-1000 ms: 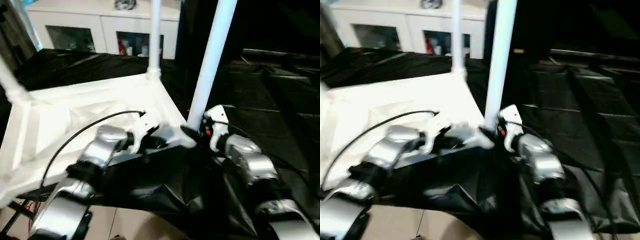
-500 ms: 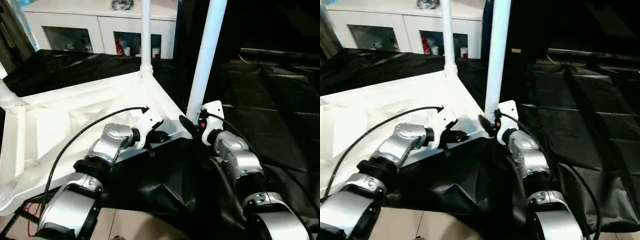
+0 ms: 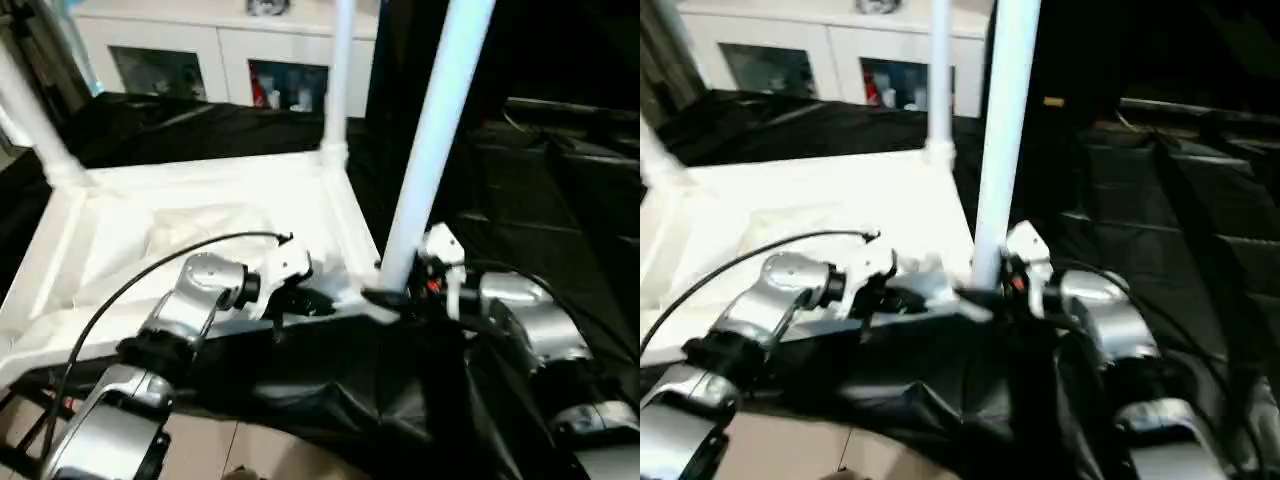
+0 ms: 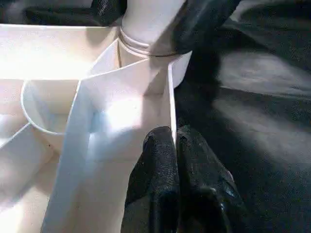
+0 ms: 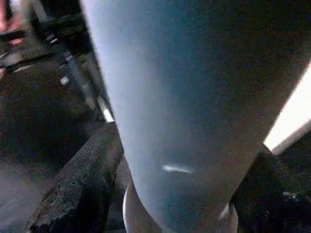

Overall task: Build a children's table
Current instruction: Rotate leg to tighten

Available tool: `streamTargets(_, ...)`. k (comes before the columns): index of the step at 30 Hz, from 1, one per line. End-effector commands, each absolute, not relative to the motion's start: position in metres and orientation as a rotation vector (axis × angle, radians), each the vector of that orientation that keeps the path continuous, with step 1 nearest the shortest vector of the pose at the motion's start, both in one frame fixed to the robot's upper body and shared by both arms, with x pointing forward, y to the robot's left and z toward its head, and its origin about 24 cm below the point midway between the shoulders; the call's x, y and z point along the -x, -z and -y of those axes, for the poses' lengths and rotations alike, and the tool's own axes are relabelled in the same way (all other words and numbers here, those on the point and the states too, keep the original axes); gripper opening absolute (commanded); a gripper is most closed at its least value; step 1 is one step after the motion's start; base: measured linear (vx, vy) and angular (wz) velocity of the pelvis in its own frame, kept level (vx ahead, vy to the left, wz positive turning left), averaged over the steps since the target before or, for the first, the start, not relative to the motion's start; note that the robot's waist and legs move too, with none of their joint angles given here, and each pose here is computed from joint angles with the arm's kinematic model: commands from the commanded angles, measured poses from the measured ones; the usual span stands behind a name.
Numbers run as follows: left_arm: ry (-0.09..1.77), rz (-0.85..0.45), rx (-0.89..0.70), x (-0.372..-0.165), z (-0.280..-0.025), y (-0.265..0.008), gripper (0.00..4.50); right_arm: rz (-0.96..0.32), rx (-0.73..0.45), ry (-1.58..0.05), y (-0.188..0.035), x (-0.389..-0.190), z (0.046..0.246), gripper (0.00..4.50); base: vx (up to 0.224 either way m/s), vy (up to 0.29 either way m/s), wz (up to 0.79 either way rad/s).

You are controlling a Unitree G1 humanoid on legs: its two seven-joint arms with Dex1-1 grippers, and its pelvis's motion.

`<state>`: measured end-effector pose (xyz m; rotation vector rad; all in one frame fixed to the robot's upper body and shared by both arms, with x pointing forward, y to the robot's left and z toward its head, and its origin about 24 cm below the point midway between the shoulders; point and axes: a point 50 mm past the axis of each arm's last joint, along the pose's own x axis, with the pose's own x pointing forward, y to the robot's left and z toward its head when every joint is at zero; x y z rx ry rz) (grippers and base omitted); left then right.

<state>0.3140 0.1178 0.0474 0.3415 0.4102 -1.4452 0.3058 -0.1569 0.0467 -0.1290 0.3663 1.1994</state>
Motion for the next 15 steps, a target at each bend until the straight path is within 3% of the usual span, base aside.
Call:
streamTargets(1,1.540,-0.373,-0.367,-0.3082,-0.1116,-0.0526,0.00,-0.444,0.130,-1.319,-0.0388,-0.2933,0.1539,3.23,0.000,0.000,0.00)
streamTargets(15,1.556,-0.398,-0.367,-0.3038,-0.1188,-0.0495,0.00,-0.473,0.102,-1.373,-0.0386,-0.2885,0.1549,2.38,0.000,0.000,0.00)
